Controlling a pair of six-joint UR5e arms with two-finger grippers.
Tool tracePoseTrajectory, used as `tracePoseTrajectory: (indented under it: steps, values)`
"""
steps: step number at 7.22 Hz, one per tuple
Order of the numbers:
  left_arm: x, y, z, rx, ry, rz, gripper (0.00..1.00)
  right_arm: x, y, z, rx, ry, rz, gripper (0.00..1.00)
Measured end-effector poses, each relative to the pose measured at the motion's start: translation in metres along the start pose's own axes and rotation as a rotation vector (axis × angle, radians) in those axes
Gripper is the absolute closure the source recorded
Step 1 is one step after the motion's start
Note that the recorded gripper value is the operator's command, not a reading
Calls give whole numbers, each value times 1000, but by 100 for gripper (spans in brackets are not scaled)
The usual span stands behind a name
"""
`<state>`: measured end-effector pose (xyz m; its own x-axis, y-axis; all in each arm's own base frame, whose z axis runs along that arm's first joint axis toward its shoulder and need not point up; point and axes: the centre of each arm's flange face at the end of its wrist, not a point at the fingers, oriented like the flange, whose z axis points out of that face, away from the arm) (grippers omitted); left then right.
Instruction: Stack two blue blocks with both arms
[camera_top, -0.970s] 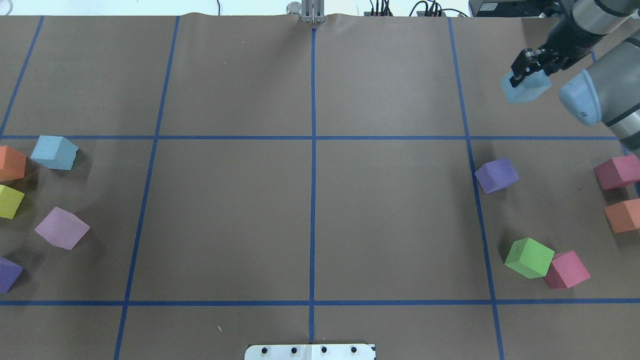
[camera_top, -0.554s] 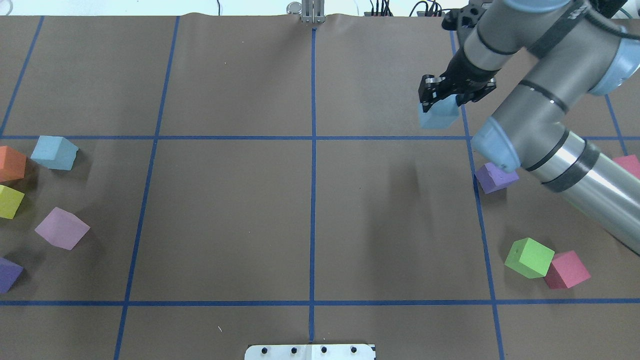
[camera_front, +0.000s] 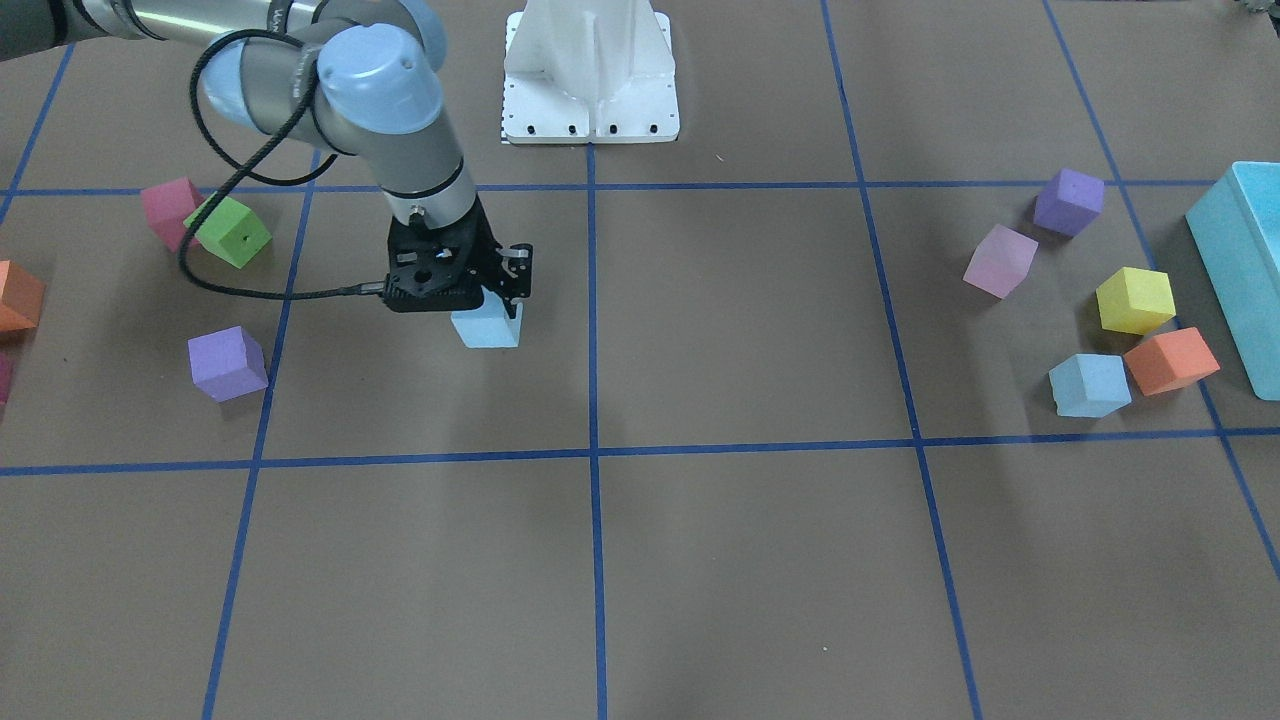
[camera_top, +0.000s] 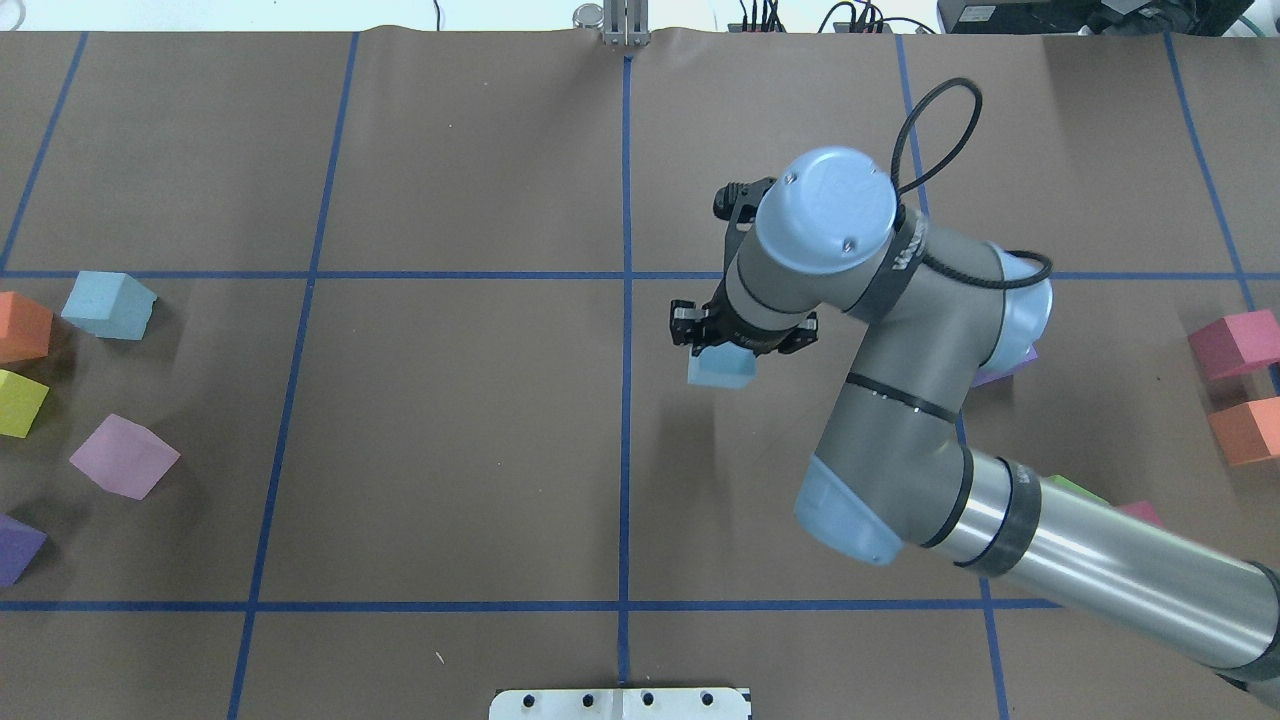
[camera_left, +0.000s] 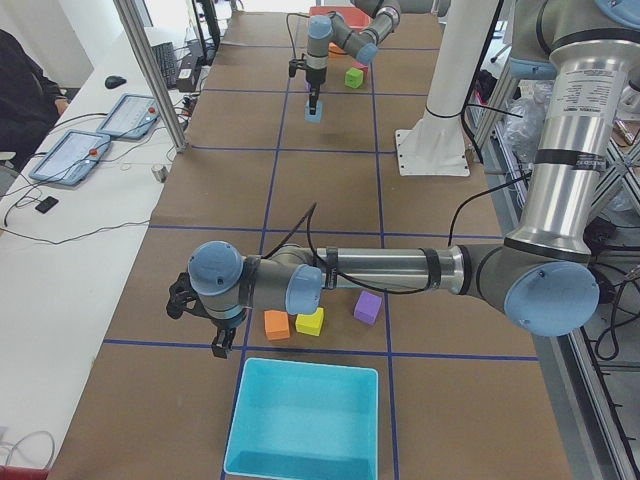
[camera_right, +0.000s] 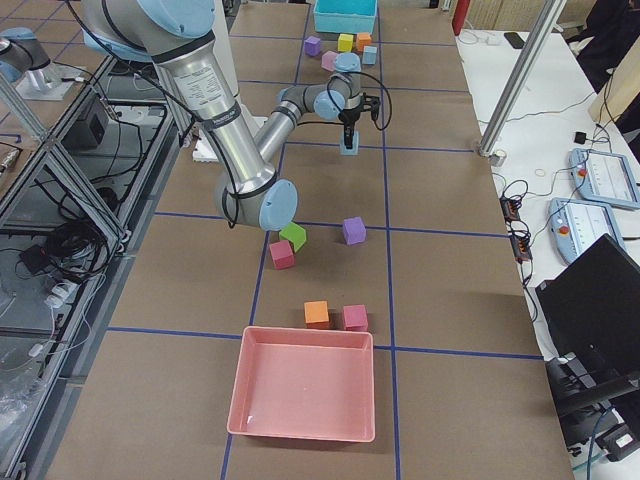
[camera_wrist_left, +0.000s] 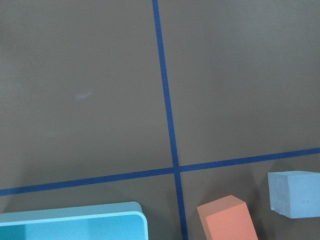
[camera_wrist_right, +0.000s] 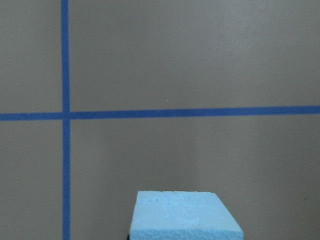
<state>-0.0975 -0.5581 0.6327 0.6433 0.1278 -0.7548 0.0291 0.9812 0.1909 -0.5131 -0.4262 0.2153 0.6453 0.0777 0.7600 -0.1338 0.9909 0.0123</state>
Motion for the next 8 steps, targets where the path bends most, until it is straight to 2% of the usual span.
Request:
tracePoseTrajectory:
  steps: [1, 3, 8]
  values:
    - [0, 0, 0, -1, 0, -1, 2, -17, 31, 14, 14, -3, 24, 39]
    - [-1, 0, 1, -1, 0, -1, 2, -45, 57, 23, 31, -27, 41, 41]
    - [-3, 2, 3, -5, 1, -4, 2, -65, 41, 49, 45, 21, -51, 42]
